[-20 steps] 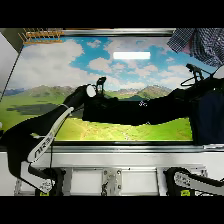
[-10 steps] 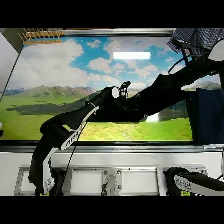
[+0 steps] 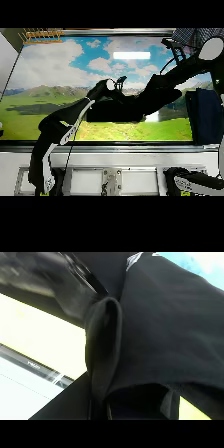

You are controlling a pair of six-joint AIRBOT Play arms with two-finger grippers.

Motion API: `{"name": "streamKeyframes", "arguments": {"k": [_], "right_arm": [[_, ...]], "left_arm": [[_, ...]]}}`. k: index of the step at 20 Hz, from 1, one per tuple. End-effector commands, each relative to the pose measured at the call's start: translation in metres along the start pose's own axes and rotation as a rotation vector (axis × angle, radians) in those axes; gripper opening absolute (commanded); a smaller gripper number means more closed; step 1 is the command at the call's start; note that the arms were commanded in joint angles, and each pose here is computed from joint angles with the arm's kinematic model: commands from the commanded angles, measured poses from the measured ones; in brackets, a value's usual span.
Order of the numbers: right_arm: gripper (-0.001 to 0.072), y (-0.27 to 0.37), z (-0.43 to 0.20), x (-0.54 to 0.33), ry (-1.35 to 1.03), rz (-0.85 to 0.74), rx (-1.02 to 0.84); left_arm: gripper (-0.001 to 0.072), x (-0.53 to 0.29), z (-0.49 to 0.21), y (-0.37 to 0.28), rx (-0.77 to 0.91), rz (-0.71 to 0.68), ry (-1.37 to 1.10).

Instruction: Fold the clothes and pants, and hang the long-sleeved shirts on hangers.

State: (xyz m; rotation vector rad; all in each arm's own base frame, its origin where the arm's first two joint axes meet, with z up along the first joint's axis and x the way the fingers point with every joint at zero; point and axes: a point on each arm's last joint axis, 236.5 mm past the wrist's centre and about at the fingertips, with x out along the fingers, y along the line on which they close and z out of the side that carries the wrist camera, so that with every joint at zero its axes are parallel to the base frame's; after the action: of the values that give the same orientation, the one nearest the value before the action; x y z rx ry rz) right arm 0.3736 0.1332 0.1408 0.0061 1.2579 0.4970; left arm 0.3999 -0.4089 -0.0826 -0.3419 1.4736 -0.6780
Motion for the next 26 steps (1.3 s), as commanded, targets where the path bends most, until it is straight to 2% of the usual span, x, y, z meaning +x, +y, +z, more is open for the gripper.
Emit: {"name": "streamKeyframes", "arguments": {"k": [1, 6, 9, 15, 16, 17, 18, 20, 22, 24, 26], "right_arm": [[0.0014, 0.014, 0.003, 0.017, 0.026, 0.020, -0.031], [0.0014, 0.074, 0.021, 0.047, -0.020, 0.101, -0.132], [0.0014, 0.121, 0.026, 0.077, -0.017, 0.187, -0.176], [0.0028, 0.213, 0.044, 0.185, -0.086, 0.325, -0.248], [0.0158, 0.230, 0.049, 0.210, -0.128, 0.339, -0.258], [0.0472, 0.251, 0.052, 0.231, -0.153, 0.376, -0.236], [0.0720, 0.276, 0.050, 0.247, -0.164, 0.424, -0.266], [0.0719, 0.304, 0.046, 0.254, -0.163, 0.465, -0.351], [0.0702, 0.304, 0.049, 0.235, -0.160, 0.475, -0.358], [0.0557, 0.278, 0.058, 0.214, -0.156, 0.418, -0.357], [0.0554, 0.234, 0.069, 0.194, -0.177, 0.319, -0.348]], "left_arm": [[0.0006, -0.062, 0.029, 0.023, -0.024, -0.004, -0.065], [0.0006, -0.180, 0.072, 0.068, -0.059, 0.019, -0.260], [0.0006, -0.240, 0.076, 0.102, -0.086, 0.087, -0.333], [0.0007, -0.317, 0.069, 0.129, -0.143, 0.109, -0.429], [0.0006, -0.325, 0.068, 0.129, -0.144, 0.110, -0.441], [0.0007, -0.332, 0.067, 0.129, -0.144, 0.113, -0.456], [0.0007, -0.340, 0.067, 0.130, -0.146, 0.115, -0.472], [0.0006, -0.354, 0.066, 0.132, -0.151, 0.121, -0.498], [0.0006, -0.376, 0.062, 0.143, -0.161, 0.160, -0.537], [0.0006, -0.391, 0.055, 0.156, -0.161, 0.232, -0.560], [0.0006, -0.391, 0.040, 0.166, -0.170, 0.289, -0.562]]}}
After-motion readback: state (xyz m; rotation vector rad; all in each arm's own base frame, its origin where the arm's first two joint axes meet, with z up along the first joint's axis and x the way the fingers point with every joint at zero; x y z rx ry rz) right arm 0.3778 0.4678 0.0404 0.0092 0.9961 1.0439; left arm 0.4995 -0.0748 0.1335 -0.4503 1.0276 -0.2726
